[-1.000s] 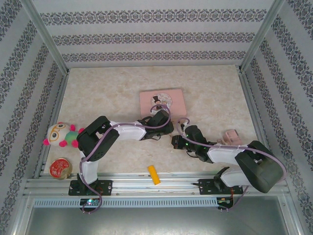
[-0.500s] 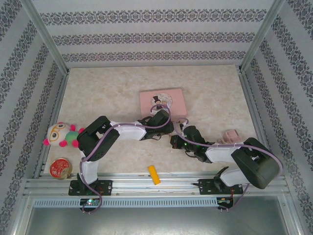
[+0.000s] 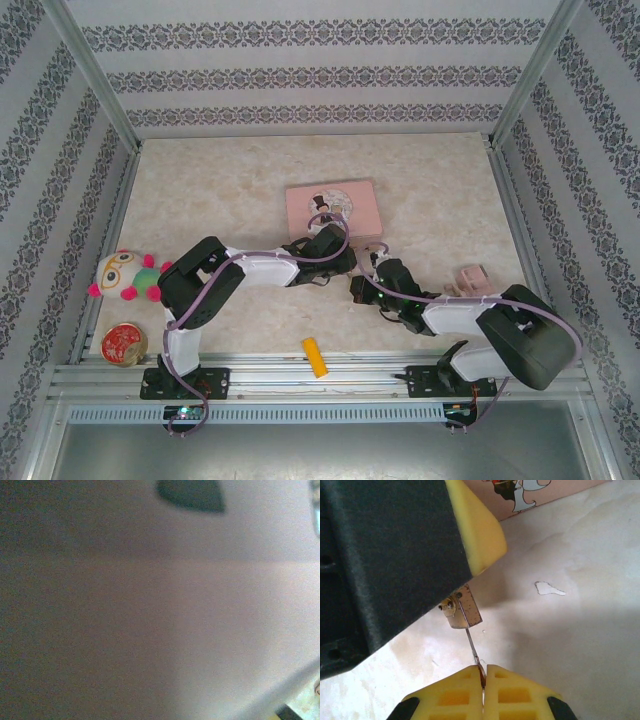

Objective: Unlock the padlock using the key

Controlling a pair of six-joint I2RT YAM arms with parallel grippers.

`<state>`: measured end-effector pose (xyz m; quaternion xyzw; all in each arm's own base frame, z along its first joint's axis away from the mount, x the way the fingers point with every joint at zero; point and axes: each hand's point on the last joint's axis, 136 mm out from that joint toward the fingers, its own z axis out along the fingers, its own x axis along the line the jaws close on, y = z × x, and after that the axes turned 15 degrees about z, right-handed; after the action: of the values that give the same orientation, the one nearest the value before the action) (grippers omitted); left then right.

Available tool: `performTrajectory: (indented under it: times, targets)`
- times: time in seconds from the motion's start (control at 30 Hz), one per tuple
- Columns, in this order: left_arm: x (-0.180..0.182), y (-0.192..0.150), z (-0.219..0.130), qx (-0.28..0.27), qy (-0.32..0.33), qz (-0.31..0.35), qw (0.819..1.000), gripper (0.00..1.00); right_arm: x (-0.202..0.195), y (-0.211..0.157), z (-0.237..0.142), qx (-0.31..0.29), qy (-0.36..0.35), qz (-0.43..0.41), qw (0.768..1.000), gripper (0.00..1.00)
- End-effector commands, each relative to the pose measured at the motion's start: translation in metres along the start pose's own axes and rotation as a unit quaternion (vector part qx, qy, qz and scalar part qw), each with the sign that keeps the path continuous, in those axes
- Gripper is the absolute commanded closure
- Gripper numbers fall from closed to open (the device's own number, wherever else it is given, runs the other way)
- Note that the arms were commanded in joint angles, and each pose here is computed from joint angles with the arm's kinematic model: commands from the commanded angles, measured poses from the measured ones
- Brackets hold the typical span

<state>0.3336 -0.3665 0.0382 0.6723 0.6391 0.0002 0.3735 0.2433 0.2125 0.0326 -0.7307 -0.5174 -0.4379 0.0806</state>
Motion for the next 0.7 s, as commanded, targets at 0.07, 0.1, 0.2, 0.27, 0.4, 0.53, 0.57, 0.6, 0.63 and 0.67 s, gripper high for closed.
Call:
performTrajectory:
  times: [0.07,0.1,0.2,0.27,0.4,0.53,0.57,0.6,0.63,0.67]
  targets:
    - [-0.015,-0.002,0.004,0.002,-0.041,-0.019,0.999,0.73,0.008,0.013,-0.006,-0.038,0.015,0.004,0.999,1.00]
    - [-0.016,-0.001,0.005,0.002,-0.042,-0.020,0.999,0.73,0.009,0.013,-0.006,-0.038,0.016,0.004,0.999,1.00]
    - [-0.017,-0.002,0.006,0.004,-0.044,-0.023,0.999,0.73,0.011,0.014,-0.005,-0.038,0.018,0.003,0.999,1.00]
    - [-0.016,-0.003,0.007,0.005,-0.045,-0.025,0.999,0.73,0.013,0.013,-0.004,-0.035,0.020,0.002,0.999,1.00]
    - [-0.016,-0.004,0.008,0.006,-0.046,-0.028,0.999,0.73,0.015,0.013,-0.002,-0.035,0.022,0.001,0.999,1.00]
    - [-0.018,-0.003,0.009,0.007,-0.050,-0.030,0.998,0.73,0.017,0.014,-0.001,-0.036,0.026,0.003,0.999,1.00]
    - [-0.018,-0.004,0.009,0.007,-0.050,-0.030,0.998,0.73,0.018,0.014,-0.001,-0.036,0.028,0.003,0.999,1.00]
    - [-0.018,-0.004,0.009,0.007,-0.050,-0.031,0.998,0.73,0.019,0.015,0.000,-0.037,0.029,0.004,0.999,1.00]
    - [-0.018,-0.004,0.009,0.007,-0.051,-0.032,0.998,0.73,0.020,0.015,0.000,-0.037,0.031,0.005,0.999,1.00]
    - [-0.018,-0.004,0.010,0.007,-0.051,-0.032,0.998,0.73,0.021,0.015,0.001,-0.039,0.033,0.007,0.999,1.00]
